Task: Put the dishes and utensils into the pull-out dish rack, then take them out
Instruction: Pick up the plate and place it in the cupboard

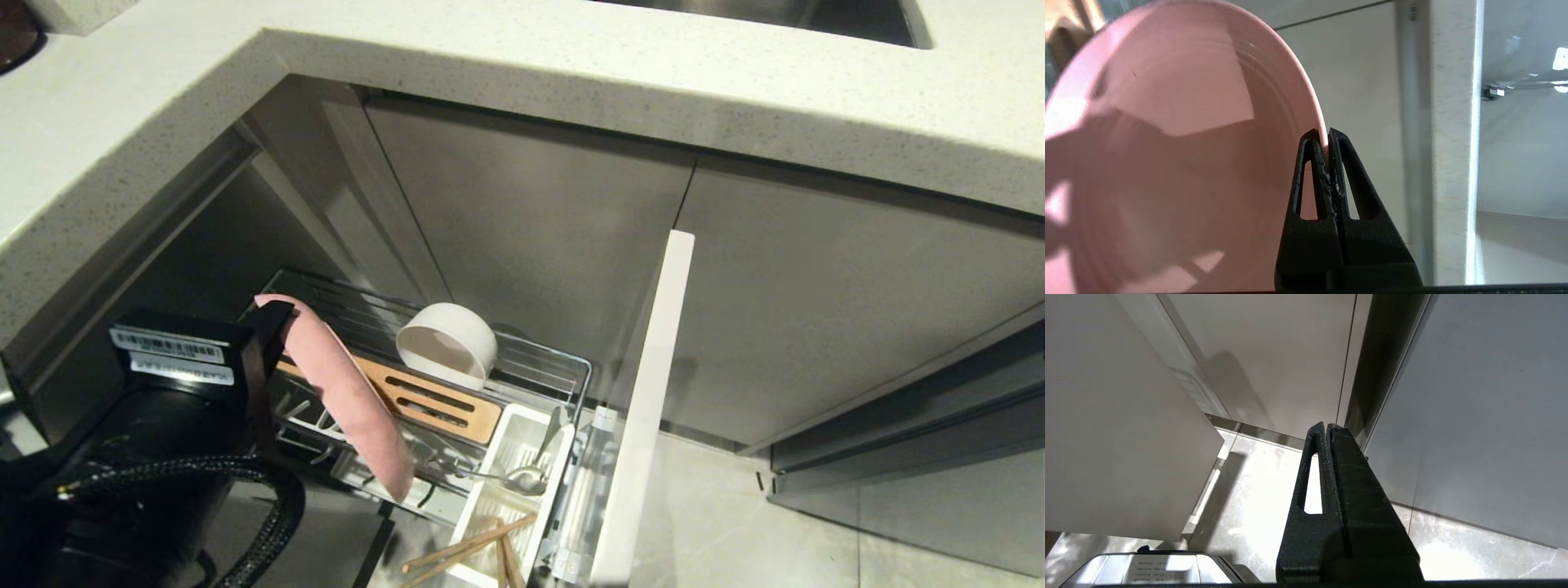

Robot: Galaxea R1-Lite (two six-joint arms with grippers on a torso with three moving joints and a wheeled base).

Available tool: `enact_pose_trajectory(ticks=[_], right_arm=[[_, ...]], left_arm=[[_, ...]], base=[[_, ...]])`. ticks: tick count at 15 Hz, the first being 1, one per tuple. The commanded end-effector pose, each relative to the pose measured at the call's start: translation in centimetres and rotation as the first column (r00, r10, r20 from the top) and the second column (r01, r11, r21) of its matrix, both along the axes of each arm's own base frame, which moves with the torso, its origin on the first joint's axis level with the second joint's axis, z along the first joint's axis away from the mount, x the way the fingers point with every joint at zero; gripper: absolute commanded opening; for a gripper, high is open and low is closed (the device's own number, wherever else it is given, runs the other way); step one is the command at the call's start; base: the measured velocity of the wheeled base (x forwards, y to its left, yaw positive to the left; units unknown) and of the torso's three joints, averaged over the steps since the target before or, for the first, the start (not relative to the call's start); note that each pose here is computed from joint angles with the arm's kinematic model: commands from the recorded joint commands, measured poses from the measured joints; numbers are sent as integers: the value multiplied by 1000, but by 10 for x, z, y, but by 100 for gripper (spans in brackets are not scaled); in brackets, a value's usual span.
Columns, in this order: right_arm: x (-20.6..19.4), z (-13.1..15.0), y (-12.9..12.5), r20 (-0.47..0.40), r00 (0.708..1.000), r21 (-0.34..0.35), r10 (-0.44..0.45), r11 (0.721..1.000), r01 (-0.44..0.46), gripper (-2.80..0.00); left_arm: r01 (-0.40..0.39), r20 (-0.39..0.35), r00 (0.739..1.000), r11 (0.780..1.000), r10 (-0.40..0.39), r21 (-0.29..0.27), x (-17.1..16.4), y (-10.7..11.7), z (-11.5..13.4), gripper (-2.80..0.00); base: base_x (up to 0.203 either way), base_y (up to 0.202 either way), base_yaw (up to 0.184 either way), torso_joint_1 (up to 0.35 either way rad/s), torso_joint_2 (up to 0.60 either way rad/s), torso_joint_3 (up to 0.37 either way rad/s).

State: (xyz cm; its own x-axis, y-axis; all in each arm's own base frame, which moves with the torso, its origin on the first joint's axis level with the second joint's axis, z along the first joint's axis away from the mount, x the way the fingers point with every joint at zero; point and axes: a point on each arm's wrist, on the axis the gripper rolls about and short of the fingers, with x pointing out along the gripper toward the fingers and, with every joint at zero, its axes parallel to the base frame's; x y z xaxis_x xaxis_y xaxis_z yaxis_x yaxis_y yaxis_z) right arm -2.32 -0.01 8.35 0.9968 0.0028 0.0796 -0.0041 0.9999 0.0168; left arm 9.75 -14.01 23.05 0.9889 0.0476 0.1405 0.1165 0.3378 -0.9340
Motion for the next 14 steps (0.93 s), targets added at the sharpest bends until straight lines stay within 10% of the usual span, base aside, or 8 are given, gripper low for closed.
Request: enact_pose_trajectory(ticks=[1,14], right_arm=[[2,-7,0,-26,1000,0,0,1000,0,-280],[2,-7,0,-26,1000,0,0,1000,0,-280]], left_arm=[[5,16,1000,1000,-5,-31,-3,6,4,-280],[15,-12,1000,996,-16,-84,0,2,-11,-280]], base=[[0,0,0,0,0,0],[0,0,0,0,0,0]])
